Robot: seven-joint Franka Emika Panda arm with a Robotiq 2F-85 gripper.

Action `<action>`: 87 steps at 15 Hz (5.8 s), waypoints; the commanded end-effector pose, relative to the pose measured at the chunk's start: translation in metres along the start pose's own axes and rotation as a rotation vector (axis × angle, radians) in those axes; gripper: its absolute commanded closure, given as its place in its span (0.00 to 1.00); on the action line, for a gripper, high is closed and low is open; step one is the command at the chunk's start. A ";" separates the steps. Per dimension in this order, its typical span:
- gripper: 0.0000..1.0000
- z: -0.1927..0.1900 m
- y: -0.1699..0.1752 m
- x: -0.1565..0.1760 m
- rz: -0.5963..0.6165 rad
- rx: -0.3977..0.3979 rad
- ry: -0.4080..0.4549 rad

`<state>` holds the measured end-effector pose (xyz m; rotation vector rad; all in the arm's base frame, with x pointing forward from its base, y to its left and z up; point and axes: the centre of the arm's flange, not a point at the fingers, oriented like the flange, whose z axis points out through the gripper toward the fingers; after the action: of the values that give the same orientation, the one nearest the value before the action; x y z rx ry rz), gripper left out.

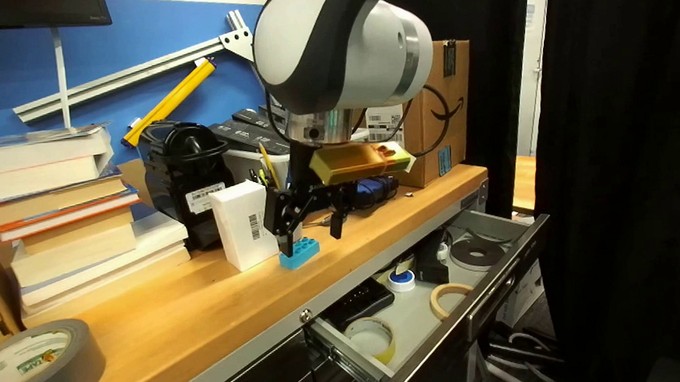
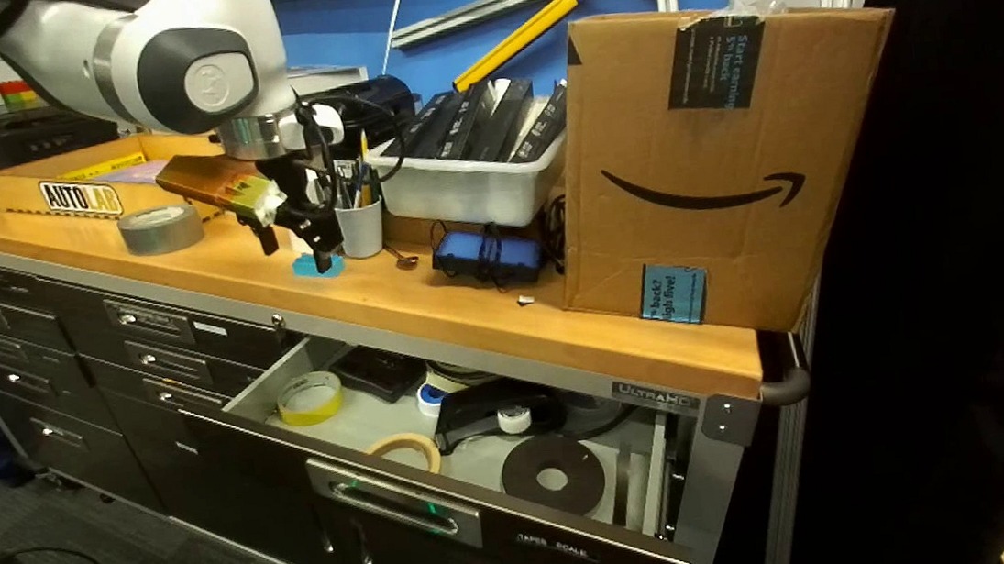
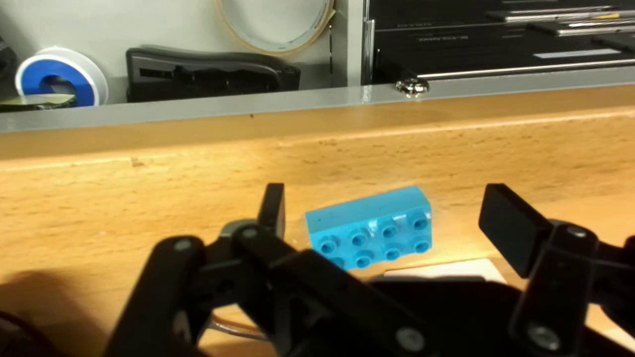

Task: Put the blue object in the drawer and close it

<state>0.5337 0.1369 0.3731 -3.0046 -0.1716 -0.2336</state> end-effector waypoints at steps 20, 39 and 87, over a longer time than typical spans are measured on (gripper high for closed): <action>0.25 0.039 -0.004 0.069 -0.034 -0.107 -0.071; 0.54 0.035 0.083 -0.074 0.198 -0.168 -0.217; 0.00 0.121 0.104 -0.054 0.480 -0.015 0.073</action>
<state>0.4916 0.0282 0.2307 -2.9589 0.4683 -0.0878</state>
